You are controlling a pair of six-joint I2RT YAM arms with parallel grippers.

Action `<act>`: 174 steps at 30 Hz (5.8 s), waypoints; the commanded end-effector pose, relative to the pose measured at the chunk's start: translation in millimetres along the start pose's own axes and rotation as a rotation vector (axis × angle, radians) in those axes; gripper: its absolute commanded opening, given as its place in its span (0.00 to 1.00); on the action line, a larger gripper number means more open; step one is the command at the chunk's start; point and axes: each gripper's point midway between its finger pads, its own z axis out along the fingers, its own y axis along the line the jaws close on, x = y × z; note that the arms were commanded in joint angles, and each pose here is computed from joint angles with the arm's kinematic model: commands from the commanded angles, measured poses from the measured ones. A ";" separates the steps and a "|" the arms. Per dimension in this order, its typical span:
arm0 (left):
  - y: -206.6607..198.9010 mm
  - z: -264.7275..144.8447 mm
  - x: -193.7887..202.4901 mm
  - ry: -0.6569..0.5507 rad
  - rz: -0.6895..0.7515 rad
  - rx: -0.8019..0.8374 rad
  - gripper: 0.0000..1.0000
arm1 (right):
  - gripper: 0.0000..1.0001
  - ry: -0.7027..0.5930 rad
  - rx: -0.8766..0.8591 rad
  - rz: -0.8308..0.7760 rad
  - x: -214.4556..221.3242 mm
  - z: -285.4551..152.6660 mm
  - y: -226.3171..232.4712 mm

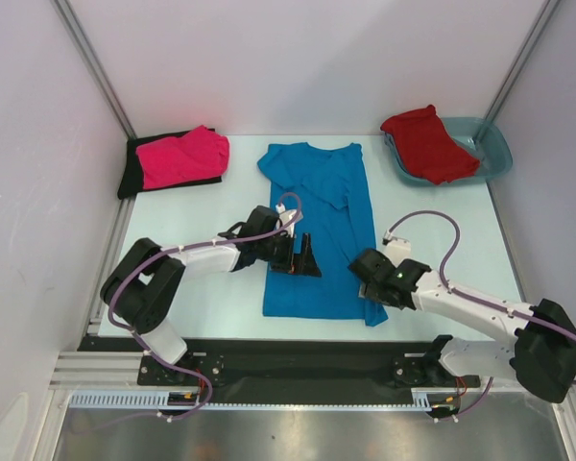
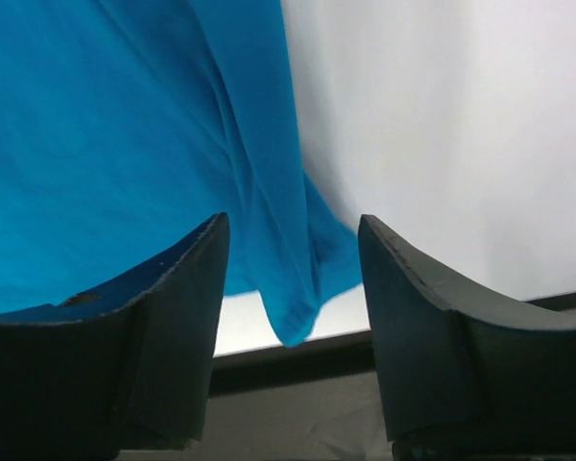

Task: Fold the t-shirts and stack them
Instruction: Fold the tshirt

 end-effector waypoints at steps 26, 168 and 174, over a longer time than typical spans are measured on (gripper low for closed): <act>2.3 4.6 5.6 0.027 0.025 0.021 1.00 | 0.26 0.073 -0.014 0.052 44.5 1.7 -15.6; -127.8 145.9 -18.3 0.026 -0.101 0.450 1.00 | 0.00 -0.105 0.056 0.106 -21.6 -37.9 -20.1; -141.5 156.0 -31.4 0.014 -0.087 0.493 1.00 | 0.00 -0.089 0.016 0.067 -13.4 -37.5 0.2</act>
